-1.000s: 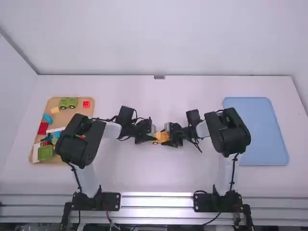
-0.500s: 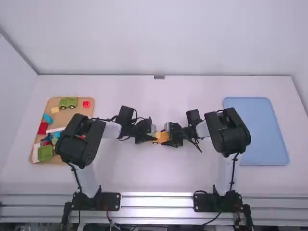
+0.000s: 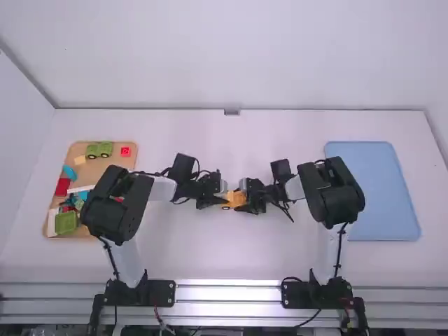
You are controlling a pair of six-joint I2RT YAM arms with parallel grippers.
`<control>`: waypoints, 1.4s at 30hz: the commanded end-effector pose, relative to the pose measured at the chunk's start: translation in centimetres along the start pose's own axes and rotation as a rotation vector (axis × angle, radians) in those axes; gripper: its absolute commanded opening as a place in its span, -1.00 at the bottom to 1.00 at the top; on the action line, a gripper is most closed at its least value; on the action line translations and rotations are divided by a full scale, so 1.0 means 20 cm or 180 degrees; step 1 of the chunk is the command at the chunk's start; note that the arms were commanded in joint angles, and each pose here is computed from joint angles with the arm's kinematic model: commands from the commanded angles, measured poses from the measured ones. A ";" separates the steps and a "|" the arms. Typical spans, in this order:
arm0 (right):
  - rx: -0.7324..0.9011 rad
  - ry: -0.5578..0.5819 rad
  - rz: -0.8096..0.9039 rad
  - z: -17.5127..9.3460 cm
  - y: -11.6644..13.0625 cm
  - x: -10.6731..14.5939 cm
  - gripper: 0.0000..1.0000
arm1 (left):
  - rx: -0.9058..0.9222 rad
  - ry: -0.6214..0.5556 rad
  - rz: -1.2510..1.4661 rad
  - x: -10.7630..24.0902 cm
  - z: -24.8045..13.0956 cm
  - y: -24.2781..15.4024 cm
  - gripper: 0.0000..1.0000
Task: Assemble lego blocks to make yellow taxi
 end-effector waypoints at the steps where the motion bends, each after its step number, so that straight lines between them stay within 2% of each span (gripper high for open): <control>1: 0.0018 0.0084 0.0084 0.01 0.00 0.03 0.25 | 0.0037 0.0115 -0.0097 0.04 0.01 -0.03 -0.59; 5: 0.0014 0.0082 0.0084 0.01 0.00 0.03 0.25 | 0.0066 0.0016 -0.0108 0.02 0.00 -0.03 -0.77; 13: 0.0015 0.0082 0.0084 0.01 0.00 0.03 0.25 | 0.0004 0.0167 -0.0350 0.05 0.01 -0.02 -0.74; 24: 0.0017 0.0084 0.0086 0.01 0.00 0.03 0.25 | 0.0006 0.0179 -0.0378 0.06 0.01 -0.03 -0.26; 33: 0.0014 0.0082 0.0083 0.01 0.00 0.03 0.25 | -0.0007 0.0240 -0.0397 0.07 0.01 -0.03 -0.07; 35: 0.0015 0.0082 0.0084 0.01 0.00 0.03 0.26 | -0.0034 0.0223 -0.0359 0.06 0.01 -0.01 0.29; 42: 0.0016 0.0083 0.0084 0.01 0.00 0.03 0.26 | -0.0193 0.0106 -0.0135 -0.04 -0.05 0.05 0.40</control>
Point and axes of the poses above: each hand's point on the last joint's axis, 136 mm out from that joint toward the fingers, its own z axis out along the fingers, its own y axis along the line the jaws close on, x = y × z, the point moved 3 cm from there along -z, back along the fingers, and after that the axes turned 8 degrees about z, right-handed, at the moved point
